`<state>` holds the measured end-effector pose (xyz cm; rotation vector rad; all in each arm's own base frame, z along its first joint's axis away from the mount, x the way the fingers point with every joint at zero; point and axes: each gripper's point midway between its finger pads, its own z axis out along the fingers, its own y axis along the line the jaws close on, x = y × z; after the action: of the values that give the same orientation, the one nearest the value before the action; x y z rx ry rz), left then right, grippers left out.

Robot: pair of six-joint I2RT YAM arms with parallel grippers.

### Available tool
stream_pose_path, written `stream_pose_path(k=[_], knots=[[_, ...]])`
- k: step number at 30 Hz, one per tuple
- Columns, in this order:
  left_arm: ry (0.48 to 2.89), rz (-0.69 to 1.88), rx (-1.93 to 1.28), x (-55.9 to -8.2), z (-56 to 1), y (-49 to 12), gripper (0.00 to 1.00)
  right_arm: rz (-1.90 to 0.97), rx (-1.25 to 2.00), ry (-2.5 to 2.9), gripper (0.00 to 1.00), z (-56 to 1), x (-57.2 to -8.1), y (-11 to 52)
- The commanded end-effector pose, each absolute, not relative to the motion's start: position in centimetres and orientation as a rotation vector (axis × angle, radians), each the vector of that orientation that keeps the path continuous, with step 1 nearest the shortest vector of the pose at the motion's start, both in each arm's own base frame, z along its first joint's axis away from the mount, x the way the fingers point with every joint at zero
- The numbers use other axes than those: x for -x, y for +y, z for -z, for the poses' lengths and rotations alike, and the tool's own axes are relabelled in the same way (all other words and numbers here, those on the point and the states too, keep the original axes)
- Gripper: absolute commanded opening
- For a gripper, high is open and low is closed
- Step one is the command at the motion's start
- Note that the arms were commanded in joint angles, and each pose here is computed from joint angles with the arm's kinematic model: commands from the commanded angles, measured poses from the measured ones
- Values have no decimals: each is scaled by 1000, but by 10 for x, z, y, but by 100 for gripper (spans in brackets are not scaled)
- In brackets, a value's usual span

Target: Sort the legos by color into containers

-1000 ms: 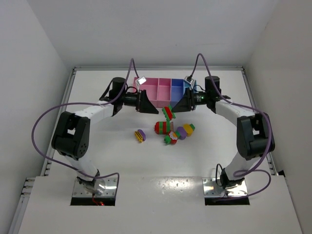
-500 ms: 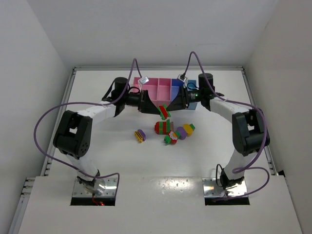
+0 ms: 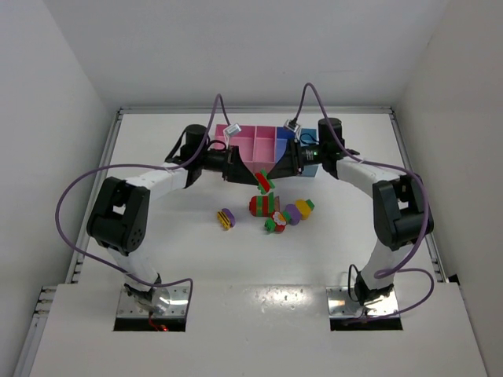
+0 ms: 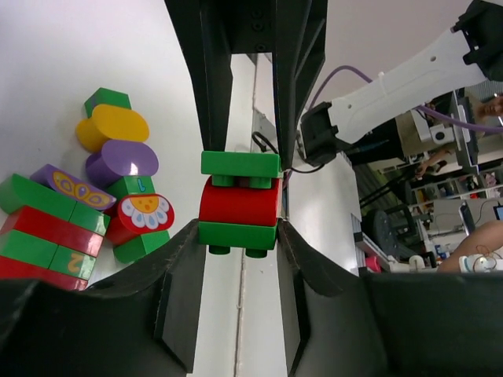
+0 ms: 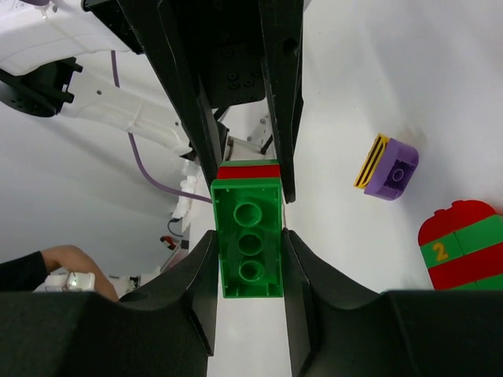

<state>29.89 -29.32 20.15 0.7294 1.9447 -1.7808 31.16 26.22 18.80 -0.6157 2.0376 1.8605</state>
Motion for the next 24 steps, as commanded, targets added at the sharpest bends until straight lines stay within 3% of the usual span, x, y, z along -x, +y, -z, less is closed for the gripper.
stream_pose_path(k=[1,4,7,16,24], knots=[[1823,1751,-853,-299,-215,-298,18,-1839,676,1957,0,-205,-323,262],[1837,1727,-865,-294,-213,-296,4,-1819,654,1949,0,-208,-332,254],[1871,1693,-872,-289,-204,-292,0,-1797,622,1951,0,-208,-339,246],[1937,1615,-837,-284,-186,-278,0,-1747,559,1944,0,-212,-348,226],[1974,1471,-790,-299,-179,-268,0,-1210,317,2044,0,-187,-432,159]])
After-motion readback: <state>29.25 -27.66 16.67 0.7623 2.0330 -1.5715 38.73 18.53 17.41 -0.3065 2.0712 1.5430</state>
